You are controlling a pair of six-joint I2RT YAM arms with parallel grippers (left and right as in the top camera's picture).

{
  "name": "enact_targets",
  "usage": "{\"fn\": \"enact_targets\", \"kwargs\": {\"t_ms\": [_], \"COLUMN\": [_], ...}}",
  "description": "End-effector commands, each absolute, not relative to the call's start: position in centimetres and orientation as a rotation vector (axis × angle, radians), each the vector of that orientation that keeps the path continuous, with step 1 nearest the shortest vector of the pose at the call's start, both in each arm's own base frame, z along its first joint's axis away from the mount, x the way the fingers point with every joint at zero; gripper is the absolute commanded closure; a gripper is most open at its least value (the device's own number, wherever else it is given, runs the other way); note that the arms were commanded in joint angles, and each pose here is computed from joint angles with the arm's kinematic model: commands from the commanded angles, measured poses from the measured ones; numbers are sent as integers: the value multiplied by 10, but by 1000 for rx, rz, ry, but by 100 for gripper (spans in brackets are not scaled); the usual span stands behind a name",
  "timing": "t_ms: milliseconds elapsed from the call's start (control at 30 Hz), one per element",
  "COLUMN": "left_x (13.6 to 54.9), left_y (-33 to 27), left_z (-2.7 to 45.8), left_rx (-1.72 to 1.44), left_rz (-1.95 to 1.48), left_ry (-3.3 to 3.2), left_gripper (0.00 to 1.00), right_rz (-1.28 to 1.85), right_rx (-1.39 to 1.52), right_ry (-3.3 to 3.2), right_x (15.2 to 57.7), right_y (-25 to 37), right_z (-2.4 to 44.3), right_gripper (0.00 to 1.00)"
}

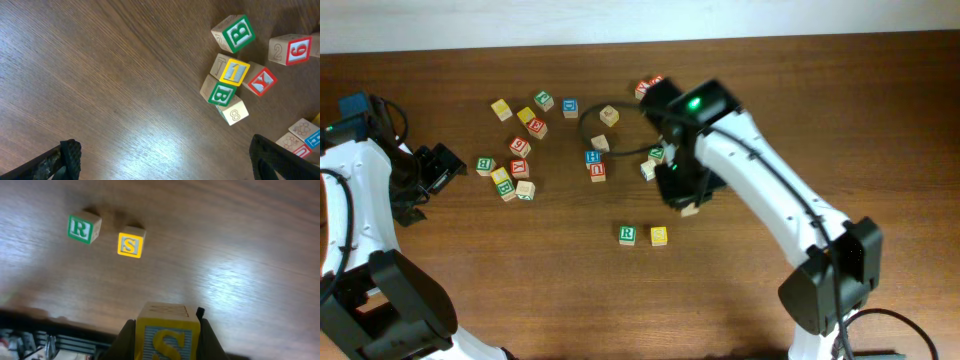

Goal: Spell out RSS
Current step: 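Lift and carry the second S block toward the front row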

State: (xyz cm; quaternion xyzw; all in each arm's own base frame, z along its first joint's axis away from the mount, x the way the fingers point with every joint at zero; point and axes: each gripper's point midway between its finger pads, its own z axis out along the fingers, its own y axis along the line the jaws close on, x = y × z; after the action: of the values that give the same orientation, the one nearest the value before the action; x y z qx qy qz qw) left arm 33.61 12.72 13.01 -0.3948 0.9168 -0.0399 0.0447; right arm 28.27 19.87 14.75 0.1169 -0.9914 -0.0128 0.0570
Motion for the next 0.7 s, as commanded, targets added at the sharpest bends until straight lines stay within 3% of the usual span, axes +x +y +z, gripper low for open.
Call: {"fn": "enact_targets", "kwargs": {"t_ms": [0,333,667], "left_x": [338,338,338], "left_y": [129,129,129], "left_z": [141,141,141], "left_rx": [-1217,-1217,-1217], "left_rz": [-128,-128,-128], "left_ry": [2761,2761,2761], "left_gripper": [1,1,1], "right_rz": [-6,-186,-120], "right_rx": [255,113,61], "right_ry": [-2972,-2924,-2997], "right_x": [268,251,263], "right_y": [196,212,205], "right_z": [122,45,35], "right_gripper": [87,88,87]}}
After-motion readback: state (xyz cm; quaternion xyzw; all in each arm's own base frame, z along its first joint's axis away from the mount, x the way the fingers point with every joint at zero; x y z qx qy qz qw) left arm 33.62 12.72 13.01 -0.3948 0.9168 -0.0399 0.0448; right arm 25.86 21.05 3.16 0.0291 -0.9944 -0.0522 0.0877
